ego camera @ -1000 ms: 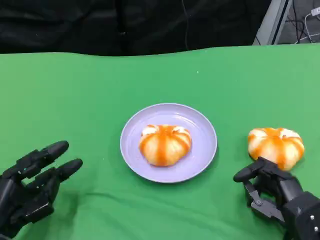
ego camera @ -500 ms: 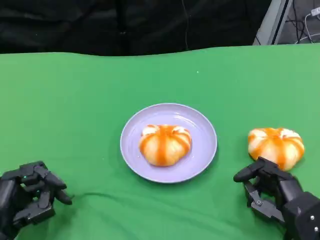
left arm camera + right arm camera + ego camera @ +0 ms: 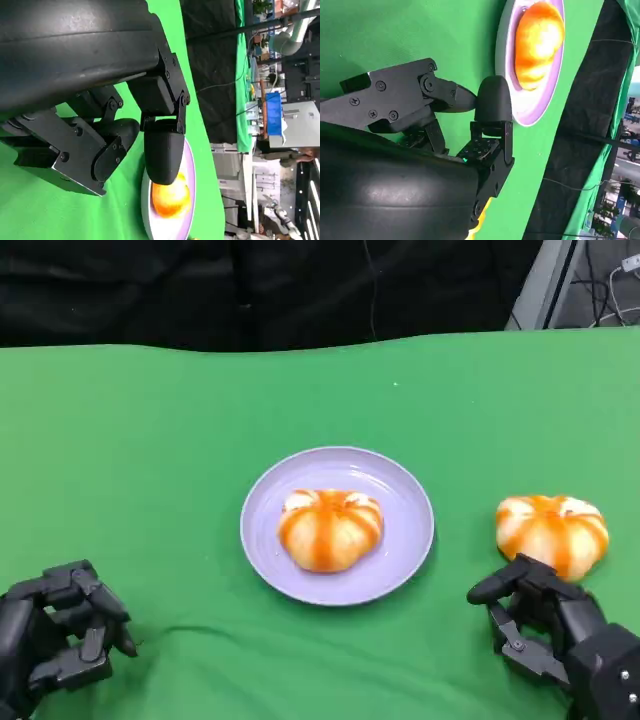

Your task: Grasp the bread from the table and place it into the plate.

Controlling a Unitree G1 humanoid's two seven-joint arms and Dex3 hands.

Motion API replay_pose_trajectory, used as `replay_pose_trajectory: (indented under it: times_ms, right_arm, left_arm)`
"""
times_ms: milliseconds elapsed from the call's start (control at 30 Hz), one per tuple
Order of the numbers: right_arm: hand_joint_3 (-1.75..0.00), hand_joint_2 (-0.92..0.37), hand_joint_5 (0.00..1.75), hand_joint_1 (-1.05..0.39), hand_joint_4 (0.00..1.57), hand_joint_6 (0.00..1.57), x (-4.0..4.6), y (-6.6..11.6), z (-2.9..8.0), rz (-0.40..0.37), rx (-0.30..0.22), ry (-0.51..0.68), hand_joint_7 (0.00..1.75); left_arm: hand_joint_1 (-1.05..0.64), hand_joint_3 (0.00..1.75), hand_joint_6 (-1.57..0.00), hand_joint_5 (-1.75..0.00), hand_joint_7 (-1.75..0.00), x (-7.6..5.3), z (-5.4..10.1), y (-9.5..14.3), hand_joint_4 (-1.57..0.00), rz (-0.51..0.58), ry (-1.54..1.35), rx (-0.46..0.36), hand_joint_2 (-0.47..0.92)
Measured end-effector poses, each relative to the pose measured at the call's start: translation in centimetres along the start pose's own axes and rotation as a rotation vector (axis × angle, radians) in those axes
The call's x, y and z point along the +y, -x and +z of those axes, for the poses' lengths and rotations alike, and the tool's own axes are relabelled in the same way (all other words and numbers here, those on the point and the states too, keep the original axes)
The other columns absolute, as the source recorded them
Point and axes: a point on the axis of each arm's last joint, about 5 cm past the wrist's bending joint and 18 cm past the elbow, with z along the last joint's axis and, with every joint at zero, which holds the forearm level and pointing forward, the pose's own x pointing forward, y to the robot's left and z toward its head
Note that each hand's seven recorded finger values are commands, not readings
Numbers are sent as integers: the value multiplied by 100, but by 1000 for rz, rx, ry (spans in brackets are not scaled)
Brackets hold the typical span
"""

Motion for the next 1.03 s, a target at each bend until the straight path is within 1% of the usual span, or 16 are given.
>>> replay_pose_trajectory:
  times_ms: [300,433,567,700,867,1033]
  right_arm:
    - [-64,-84,175,-18,73,73,0,-1,0,0,0,0,128]
    - [-64,-85,175,-17,72,73,0,-1,0,0,0,0,128]
    - [-64,-85,175,-15,73,73,-14,3,-1,3,0,-2,127]
    - [-64,-85,175,-16,72,73,-35,12,-6,4,0,-10,128]
    - [-63,-85,175,-18,71,73,-49,17,-7,4,0,-2,129]
    - [-63,-85,175,-16,72,73,-58,18,-8,1,0,-3,130]
  left_arm:
    - [-2,132,-103,-149,-124,-2,0,-1,-102,1,-2,1,48]
    - [-2,129,-108,-141,-115,-4,-1,-2,-106,0,-2,2,48]
    - [0,128,-110,-138,-112,-38,-14,-10,-108,-13,5,4,50]
    - [0,125,-112,-134,-110,-77,-28,-21,-110,-35,7,11,50]
    - [1,128,-112,-135,-109,-83,-29,-24,-110,-40,5,13,49]
    - [1,128,-113,-135,-108,-83,-31,-23,-111,-45,8,13,49]
